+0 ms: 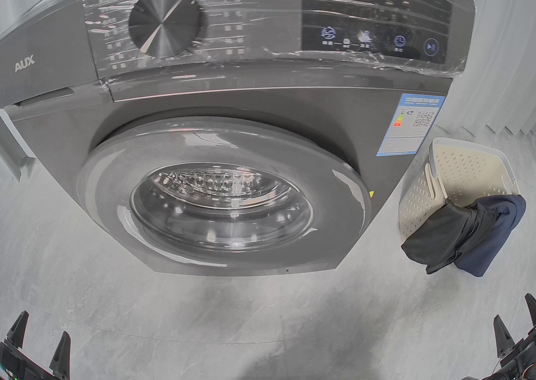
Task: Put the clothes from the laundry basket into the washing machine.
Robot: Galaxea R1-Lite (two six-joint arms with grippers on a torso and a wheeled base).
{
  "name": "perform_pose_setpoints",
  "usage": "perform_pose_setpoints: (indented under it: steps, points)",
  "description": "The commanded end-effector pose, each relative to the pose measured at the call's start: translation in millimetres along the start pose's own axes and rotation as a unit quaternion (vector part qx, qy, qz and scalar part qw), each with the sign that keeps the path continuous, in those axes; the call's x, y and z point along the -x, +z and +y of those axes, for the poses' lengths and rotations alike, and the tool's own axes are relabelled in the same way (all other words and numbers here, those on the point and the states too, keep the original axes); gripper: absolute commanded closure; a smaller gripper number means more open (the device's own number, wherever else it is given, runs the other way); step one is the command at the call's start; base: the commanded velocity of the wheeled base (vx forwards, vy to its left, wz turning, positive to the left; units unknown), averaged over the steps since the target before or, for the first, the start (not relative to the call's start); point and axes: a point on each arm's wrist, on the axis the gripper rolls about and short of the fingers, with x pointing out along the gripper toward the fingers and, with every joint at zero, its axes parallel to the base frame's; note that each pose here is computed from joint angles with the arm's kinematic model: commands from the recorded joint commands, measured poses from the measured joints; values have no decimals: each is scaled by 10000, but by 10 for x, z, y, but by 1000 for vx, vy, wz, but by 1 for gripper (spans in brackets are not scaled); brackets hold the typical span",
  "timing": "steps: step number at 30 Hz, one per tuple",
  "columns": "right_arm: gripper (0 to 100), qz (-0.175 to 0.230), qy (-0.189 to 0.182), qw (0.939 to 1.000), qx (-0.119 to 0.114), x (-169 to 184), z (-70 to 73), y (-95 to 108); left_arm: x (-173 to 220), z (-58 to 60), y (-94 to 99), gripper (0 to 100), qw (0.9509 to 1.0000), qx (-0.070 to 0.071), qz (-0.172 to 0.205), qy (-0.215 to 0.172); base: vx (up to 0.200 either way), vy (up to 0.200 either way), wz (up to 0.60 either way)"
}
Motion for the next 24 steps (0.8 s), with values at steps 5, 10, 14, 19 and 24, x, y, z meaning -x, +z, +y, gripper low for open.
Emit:
perform_pose_setpoints:
  steps: [5,10,14,19,24]
  points:
    - [0,48,-5,10000,-2,-7,0,-50,-1,1,-52,0,10000,2,9,5,0,0,0]
    - [0,48,-5,10000,-2,-7,0,-50,0,2,-52,0,10000,2,2,5,0,0,480]
    - [0,40,3,10000,-1,-6,0,-50,-1,1,-52,0,10000,2,9,5,0,0,300]
    - [0,40,3,10000,-1,-6,0,-50,-1,1,-52,0,10000,9,10,-3,0,80,0]
    - [0,40,3,10000,-1,-6,0,-50,0,2,-52,0,10000,-13,2,5,0,80,0]
